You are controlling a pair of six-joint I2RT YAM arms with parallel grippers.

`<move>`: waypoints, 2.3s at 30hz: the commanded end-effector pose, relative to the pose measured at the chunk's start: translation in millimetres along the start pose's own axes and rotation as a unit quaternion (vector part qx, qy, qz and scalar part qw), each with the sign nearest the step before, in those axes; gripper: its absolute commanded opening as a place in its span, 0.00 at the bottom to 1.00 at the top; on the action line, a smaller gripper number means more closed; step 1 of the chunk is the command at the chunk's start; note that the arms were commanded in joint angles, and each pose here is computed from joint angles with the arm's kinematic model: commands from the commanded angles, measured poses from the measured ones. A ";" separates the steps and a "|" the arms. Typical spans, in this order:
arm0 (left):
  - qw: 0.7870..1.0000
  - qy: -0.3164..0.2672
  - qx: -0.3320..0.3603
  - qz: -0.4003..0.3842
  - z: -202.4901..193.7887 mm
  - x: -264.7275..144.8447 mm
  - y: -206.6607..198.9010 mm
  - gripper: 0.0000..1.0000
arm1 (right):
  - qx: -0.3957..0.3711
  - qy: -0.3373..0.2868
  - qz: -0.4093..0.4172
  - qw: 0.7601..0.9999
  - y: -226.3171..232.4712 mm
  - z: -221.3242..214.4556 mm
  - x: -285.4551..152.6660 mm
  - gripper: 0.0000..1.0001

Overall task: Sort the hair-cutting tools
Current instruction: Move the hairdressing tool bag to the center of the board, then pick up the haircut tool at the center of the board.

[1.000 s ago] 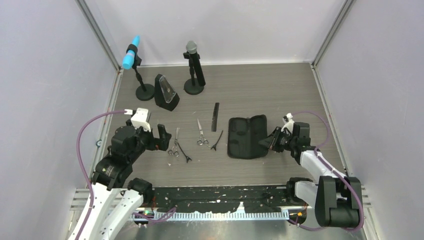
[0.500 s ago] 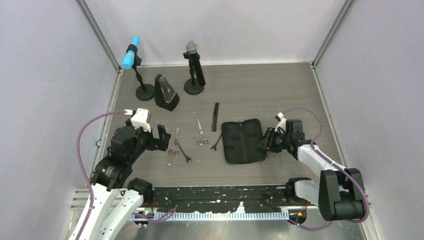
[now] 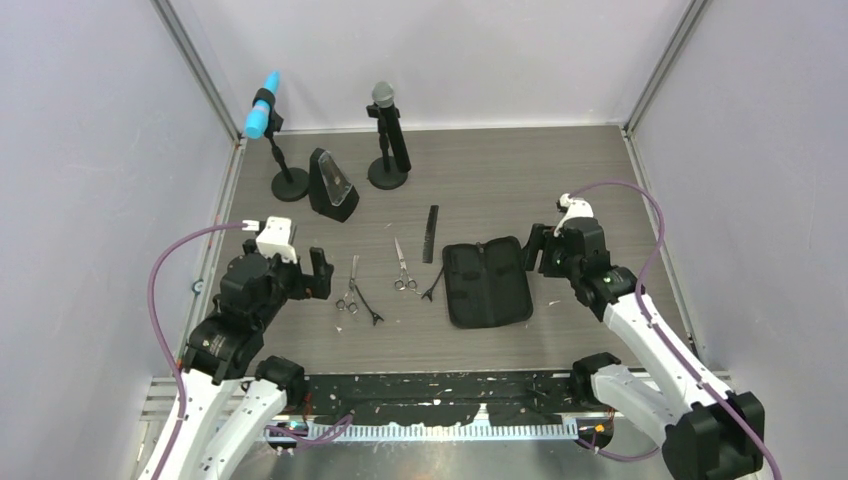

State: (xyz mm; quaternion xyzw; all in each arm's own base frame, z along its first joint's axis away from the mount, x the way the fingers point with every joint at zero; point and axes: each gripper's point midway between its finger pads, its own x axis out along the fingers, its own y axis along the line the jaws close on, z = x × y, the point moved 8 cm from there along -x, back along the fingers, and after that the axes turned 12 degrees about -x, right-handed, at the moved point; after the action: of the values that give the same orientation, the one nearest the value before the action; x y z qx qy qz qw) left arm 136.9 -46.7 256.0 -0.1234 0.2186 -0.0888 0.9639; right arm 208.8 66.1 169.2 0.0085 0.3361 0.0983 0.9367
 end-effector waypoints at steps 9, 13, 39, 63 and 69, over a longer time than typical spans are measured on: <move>0.999 -0.033 -0.011 0.031 6.6 -4.8 6.0 1.00 | -0.029 -0.050 0.120 0.991 126.3 32.7 11.2 0.70; 0.999 -0.035 -0.012 0.031 6.1 -5.7 6.1 1.00 | -0.068 -0.005 0.120 0.990 181.5 23.5 34.3 0.69; 0.999 -0.036 -0.003 0.030 4.3 -6.9 6.1 1.00 | -0.089 0.070 0.013 0.994 227.1 -41.8 93.7 0.53; 0.996 -0.036 -0.032 0.070 7.6 -10.6 10.4 1.00 | -0.086 0.034 0.082 0.992 218.5 -28.1 52.6 0.05; 0.997 -0.003 -0.064 0.044 12.4 -8.1 -2.4 1.00 | -0.090 -0.013 0.098 0.991 193.5 -12.5 15.9 0.05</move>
State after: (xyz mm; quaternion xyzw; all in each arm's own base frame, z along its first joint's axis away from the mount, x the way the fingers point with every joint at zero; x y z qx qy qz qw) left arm 132.5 -35.7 256.1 -0.1399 0.2220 -0.0146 0.9648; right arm 181.2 270.0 138.2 -0.0494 0.3578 0.2066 0.9093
